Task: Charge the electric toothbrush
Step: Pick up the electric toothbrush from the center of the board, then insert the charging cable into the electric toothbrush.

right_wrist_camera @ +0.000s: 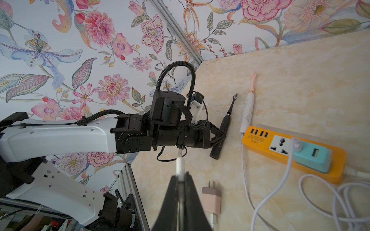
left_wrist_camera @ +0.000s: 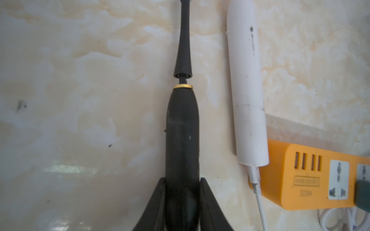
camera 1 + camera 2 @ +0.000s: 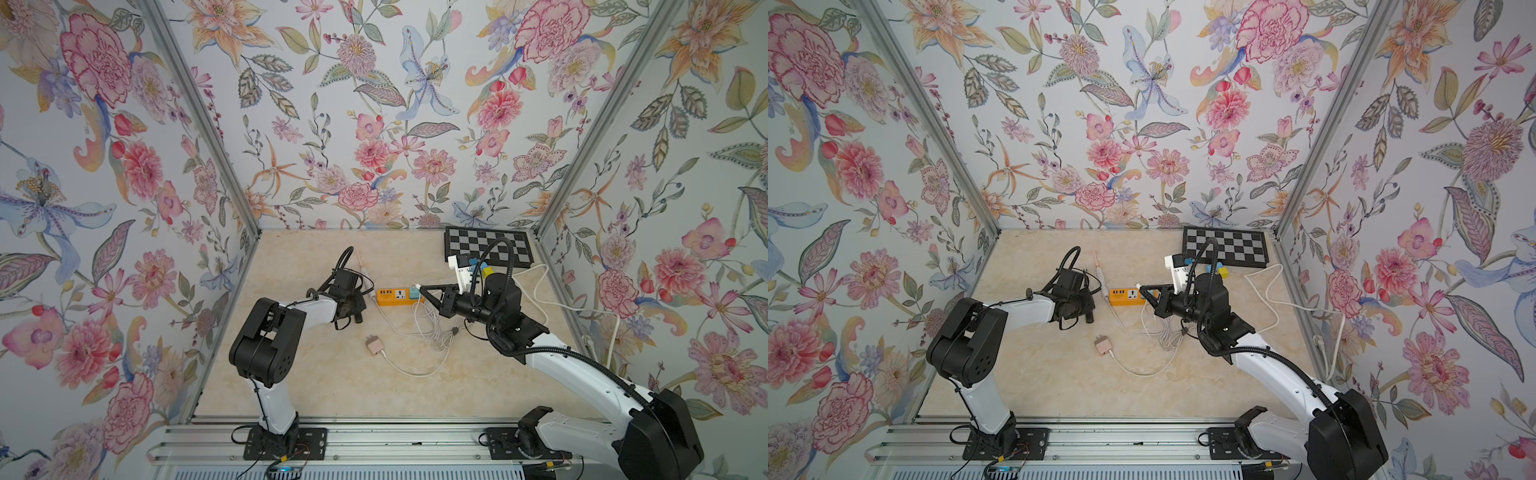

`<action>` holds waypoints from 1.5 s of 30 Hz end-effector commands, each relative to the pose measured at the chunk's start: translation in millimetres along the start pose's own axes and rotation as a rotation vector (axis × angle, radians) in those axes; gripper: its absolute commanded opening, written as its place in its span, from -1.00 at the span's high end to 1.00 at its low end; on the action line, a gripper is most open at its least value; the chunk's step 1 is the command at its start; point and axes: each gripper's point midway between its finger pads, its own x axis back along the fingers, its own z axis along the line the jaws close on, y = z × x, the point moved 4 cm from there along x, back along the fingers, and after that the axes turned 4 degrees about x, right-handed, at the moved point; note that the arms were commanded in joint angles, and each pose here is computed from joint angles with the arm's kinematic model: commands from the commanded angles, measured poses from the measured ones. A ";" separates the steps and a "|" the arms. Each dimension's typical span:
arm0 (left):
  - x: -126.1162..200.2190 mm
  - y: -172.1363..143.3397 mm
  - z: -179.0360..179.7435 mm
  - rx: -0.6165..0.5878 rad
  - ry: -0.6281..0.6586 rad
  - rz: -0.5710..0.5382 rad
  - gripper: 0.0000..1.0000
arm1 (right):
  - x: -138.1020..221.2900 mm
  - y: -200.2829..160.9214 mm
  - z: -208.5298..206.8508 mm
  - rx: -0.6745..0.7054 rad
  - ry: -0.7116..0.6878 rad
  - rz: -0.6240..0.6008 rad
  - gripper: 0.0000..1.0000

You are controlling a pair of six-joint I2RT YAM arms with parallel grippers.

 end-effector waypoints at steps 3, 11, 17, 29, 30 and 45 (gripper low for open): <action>-2.6 -22.4 6.5 0.026 -0.007 0.081 0.79 | 4.0 11.1 5.7 0.013 -0.005 -0.023 0.98; 77.1 20.5 -55.8 0.254 -0.503 -0.131 1.00 | -1.3 21.6 11.7 -0.078 0.023 -0.133 0.97; 161.0 55.3 -82.3 0.398 -0.797 -0.325 1.00 | -22.7 21.4 40.5 -0.102 0.109 -0.181 0.97; 217.2 80.4 -106.6 0.529 -1.002 -0.412 1.00 | -70.4 11.0 56.3 -0.104 0.232 -0.183 0.97; 217.4 80.0 -106.9 0.533 -1.007 -0.410 1.00 | -72.6 10.1 55.2 -0.107 0.235 -0.183 0.98; 216.8 74.4 -109.8 0.571 -1.046 -0.379 1.00 | -96.9 8.7 43.1 -0.097 0.225 -0.173 0.98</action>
